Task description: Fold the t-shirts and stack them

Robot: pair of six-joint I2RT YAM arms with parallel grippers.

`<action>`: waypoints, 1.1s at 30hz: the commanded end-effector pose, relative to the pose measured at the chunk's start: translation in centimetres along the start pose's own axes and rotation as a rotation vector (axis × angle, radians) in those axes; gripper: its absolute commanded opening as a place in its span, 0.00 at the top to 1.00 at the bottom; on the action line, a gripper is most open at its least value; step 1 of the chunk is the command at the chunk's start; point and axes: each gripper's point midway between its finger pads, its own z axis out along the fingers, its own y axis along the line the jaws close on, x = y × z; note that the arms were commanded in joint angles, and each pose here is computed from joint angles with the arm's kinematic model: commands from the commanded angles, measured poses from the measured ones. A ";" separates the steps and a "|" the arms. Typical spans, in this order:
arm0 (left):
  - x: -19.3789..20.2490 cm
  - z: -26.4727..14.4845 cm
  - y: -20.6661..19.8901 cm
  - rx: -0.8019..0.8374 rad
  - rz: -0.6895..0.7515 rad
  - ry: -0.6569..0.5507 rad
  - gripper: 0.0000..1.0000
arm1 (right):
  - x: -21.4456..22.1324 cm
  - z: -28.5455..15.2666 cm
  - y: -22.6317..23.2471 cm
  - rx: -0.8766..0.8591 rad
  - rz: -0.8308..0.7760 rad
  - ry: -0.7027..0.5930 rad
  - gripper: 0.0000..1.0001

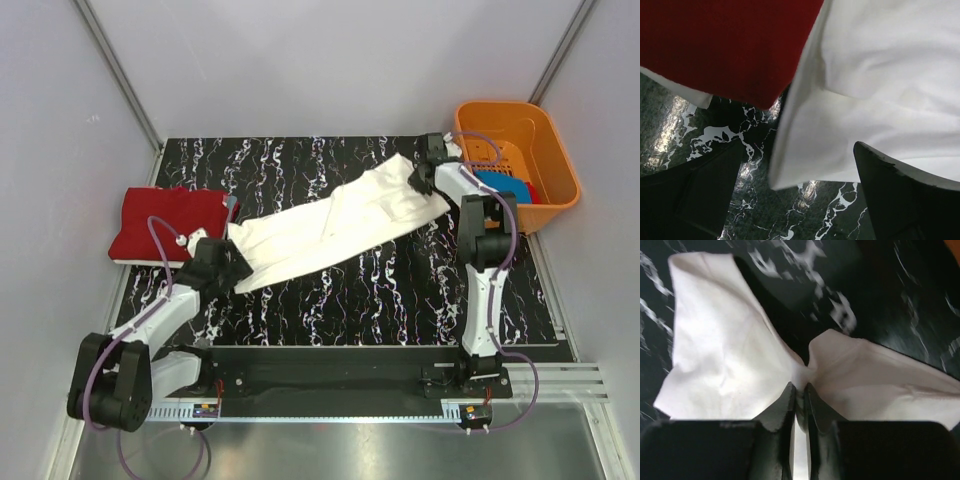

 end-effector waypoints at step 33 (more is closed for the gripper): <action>4.6 4.0 -5.8 0.040 0.052 0.116 1.00 | -5.1 1.2 6.0 -0.189 -0.150 -0.088 0.77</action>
